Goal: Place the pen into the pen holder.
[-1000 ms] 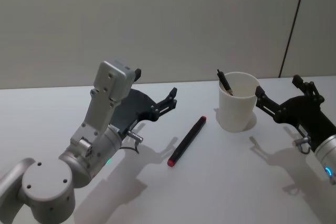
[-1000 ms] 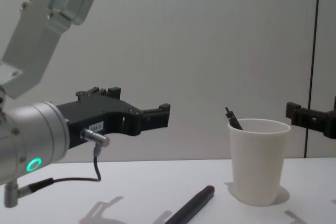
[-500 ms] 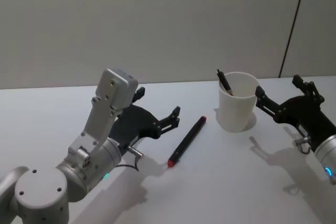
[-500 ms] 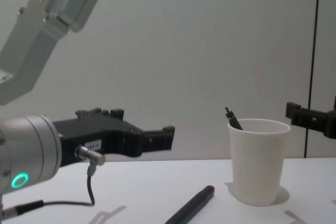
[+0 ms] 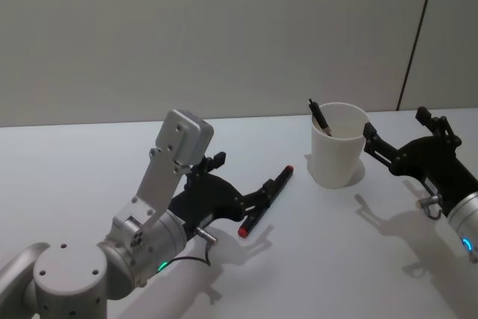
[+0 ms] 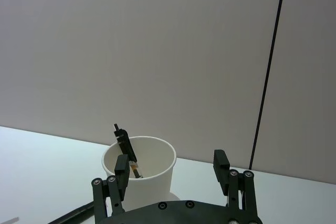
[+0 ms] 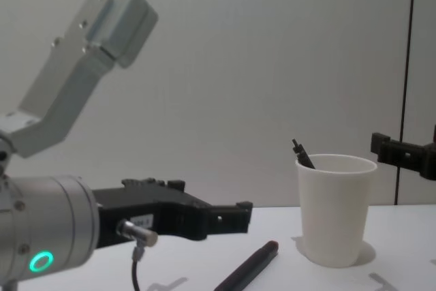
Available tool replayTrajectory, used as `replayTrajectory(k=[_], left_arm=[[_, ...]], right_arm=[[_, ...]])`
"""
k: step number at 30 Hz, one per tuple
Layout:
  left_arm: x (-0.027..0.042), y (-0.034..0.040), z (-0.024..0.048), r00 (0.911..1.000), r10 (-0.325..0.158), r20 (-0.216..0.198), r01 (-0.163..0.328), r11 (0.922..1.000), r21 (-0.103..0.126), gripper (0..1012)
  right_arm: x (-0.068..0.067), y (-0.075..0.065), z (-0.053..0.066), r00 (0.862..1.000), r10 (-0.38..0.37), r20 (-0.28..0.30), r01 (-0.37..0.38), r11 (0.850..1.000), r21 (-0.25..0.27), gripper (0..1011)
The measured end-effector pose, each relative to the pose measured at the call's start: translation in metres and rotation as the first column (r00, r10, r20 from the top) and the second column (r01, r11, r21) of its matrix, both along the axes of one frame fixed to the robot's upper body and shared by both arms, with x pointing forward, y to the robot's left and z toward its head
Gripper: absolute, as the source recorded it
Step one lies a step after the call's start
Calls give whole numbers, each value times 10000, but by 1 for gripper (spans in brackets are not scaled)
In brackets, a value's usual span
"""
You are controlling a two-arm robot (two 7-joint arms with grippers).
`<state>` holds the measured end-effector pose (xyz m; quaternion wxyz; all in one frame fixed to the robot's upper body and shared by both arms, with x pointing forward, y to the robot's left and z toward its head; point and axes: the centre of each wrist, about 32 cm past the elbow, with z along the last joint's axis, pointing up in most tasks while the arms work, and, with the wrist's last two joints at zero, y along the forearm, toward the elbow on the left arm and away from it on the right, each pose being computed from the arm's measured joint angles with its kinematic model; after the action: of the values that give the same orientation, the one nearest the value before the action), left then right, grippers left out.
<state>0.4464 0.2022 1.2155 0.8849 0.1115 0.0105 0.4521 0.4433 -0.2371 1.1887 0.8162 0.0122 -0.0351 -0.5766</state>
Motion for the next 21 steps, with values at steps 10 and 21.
replayTrajectory(k=[10,21], left_arm=[[55,-111,-45,9980,-287,-562,280,9995,-133,1001],[115,-226,-88,9946,-282,-999,279,9996,-46,1001]], right_arm=[[0,0,0,10000,-1,0,1,10000,0,1001],[0,0,0,10000,0,0,0,10000,0,1001]])
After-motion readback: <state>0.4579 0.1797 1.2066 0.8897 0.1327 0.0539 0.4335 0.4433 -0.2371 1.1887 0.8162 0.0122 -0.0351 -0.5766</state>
